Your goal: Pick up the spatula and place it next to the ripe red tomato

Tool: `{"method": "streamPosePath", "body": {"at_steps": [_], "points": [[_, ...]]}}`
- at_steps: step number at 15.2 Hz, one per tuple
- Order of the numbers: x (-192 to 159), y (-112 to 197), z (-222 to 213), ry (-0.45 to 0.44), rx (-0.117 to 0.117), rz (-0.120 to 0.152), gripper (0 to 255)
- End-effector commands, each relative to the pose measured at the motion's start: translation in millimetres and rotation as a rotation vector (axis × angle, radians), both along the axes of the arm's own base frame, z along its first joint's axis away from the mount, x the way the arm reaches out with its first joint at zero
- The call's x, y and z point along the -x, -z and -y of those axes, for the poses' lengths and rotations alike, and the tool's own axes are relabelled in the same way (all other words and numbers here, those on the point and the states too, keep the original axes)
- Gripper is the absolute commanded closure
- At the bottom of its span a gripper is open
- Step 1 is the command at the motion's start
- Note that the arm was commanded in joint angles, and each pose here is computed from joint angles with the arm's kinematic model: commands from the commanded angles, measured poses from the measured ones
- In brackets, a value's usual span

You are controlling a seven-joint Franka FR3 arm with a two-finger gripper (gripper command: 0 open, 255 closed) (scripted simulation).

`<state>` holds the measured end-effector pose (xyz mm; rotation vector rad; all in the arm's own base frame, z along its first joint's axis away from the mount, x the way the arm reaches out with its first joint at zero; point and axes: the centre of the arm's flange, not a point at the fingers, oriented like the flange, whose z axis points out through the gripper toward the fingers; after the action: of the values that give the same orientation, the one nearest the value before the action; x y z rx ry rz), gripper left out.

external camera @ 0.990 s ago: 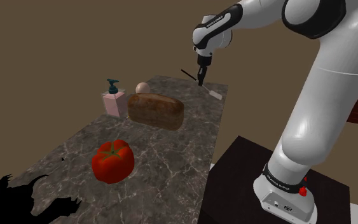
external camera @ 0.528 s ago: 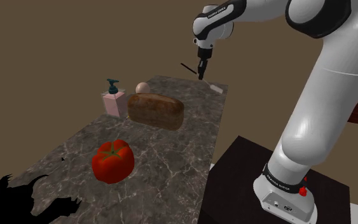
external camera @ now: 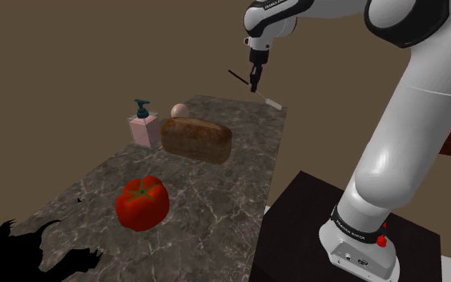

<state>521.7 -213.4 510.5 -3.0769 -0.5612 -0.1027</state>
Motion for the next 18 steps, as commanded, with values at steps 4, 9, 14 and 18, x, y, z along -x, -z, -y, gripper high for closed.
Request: {"method": "streamPosePath", "body": {"at_steps": [4,9,14,18], "points": [[22,-3,-48,0.0,0.0,0.0,255],[48,-3,-109,0.0,0.0,0.0,255],[73,-3,-170,0.0,0.0,0.0,255],[94,-3,-218,0.0,0.0,0.0,255]]}}
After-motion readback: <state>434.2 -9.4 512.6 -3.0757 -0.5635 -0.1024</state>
